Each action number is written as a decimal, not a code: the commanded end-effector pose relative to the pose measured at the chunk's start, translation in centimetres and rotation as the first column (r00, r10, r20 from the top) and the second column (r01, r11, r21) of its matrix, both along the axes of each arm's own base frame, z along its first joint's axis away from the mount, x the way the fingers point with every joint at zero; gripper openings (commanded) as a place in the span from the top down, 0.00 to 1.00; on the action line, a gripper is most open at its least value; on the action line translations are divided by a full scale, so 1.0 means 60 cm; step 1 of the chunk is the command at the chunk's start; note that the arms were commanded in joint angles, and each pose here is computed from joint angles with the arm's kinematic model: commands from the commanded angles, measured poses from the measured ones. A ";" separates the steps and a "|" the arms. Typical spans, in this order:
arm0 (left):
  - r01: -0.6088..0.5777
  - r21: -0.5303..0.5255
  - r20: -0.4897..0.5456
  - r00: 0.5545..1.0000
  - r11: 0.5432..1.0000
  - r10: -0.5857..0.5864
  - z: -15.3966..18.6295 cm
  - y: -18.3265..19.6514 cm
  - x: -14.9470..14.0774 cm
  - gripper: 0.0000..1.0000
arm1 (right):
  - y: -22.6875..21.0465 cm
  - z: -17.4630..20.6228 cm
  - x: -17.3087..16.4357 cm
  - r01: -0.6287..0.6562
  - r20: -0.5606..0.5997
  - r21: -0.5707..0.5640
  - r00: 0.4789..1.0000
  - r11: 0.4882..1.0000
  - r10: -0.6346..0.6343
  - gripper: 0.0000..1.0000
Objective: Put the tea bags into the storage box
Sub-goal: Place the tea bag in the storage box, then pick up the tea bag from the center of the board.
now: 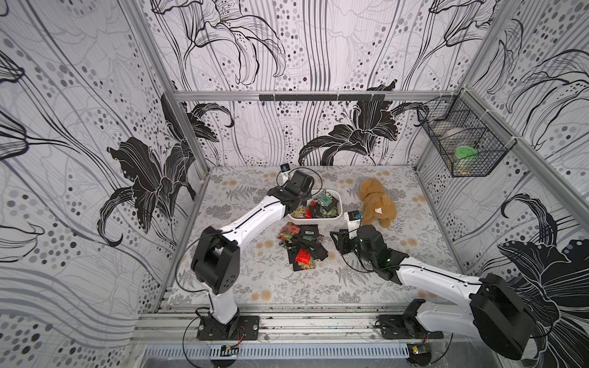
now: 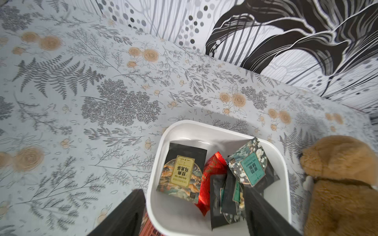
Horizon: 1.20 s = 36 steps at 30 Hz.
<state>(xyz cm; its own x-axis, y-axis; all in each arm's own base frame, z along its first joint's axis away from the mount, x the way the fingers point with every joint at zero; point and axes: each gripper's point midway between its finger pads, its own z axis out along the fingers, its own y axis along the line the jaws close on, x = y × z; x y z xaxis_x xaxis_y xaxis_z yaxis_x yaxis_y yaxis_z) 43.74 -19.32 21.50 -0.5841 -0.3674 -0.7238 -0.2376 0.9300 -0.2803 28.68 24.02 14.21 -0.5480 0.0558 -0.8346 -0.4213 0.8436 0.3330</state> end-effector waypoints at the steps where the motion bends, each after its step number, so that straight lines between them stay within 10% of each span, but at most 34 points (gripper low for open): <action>1: 0.075 -0.116 0.005 0.997 0.990 -0.075 -0.001 -0.014 -0.039 0.20 | 0.004 0.002 -0.003 -0.024 0.001 -0.003 1.000 1.000 0.024 0.51; 17: 0.132 -0.406 -0.117 0.974 0.904 -0.195 -0.183 -0.021 -0.274 0.32 | 0.135 -0.063 -0.049 -0.326 -0.174 -0.045 0.933 0.944 0.314 0.59; 36: 0.322 -0.263 -0.138 0.920 0.909 -0.366 -0.269 -0.056 -0.276 0.54 | 0.120 -0.160 -0.013 -0.220 -0.329 -0.238 0.935 0.946 0.135 0.79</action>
<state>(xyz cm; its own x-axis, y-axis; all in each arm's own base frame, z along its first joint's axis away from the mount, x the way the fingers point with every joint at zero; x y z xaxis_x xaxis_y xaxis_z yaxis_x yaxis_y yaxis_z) 25.69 -21.16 3.82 -0.8356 -0.3041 -0.4575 -0.0616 0.8794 -0.4721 27.37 31.77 5.68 -0.7351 -0.2720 -0.6209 -0.5271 0.8054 0.2712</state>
